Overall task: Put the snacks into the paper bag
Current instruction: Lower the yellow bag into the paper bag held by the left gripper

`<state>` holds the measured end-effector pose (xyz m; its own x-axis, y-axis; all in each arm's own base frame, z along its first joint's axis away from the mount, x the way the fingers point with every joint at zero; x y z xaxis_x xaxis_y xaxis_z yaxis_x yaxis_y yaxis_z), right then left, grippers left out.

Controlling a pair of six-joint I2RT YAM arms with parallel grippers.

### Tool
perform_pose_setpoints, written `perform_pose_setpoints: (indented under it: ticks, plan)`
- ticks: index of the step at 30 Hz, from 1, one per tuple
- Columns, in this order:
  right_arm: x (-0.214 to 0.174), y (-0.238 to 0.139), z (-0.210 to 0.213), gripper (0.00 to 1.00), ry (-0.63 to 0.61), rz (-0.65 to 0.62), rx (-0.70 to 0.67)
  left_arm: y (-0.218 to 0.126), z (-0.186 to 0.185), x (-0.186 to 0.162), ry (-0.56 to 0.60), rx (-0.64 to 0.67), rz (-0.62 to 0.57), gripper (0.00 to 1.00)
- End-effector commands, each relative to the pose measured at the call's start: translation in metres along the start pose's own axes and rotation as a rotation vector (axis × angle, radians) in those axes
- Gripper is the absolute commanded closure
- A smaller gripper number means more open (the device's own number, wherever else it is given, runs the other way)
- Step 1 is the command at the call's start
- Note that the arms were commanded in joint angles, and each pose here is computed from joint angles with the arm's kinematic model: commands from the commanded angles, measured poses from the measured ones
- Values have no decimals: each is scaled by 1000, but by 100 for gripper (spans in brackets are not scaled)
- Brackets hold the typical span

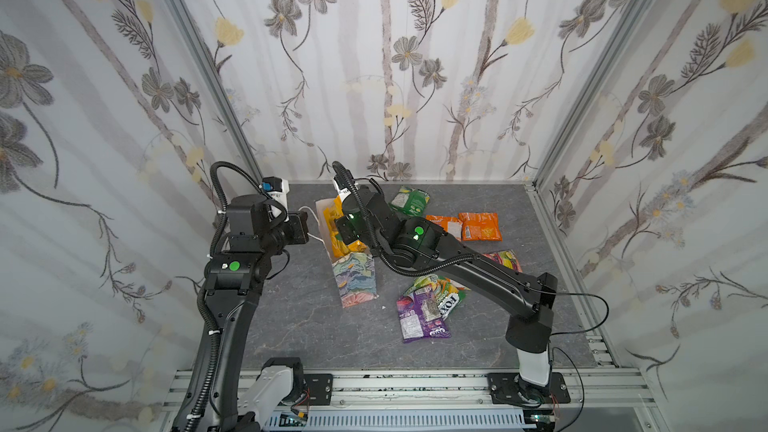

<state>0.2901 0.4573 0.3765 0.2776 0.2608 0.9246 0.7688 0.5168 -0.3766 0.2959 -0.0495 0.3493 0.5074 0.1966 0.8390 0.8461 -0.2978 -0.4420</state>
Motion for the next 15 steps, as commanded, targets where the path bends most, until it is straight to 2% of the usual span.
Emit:
perform_pose_setpoints:
  ticks: [1, 15]
  plan:
    - [13, -1, -7, 100, 17, -49, -34, -1, -1, 2, 17, -2, -18, 100]
    - [0, 21, -8, 100, 23, -11, -5, 5, -1, 0, 10, -14, 2, 100]
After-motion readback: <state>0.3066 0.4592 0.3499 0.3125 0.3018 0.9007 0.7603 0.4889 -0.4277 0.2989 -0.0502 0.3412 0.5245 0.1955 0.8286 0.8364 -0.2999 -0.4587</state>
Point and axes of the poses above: each gripper's point midway between its finger pads, its own y axis out along the fingers, its own z axis along the line the jaws close on, x = y × z, the point moved 2 cm from there along -y, back along the fingers, and after that the axes turned 2 degrees about -y, right-handed, at the moved point
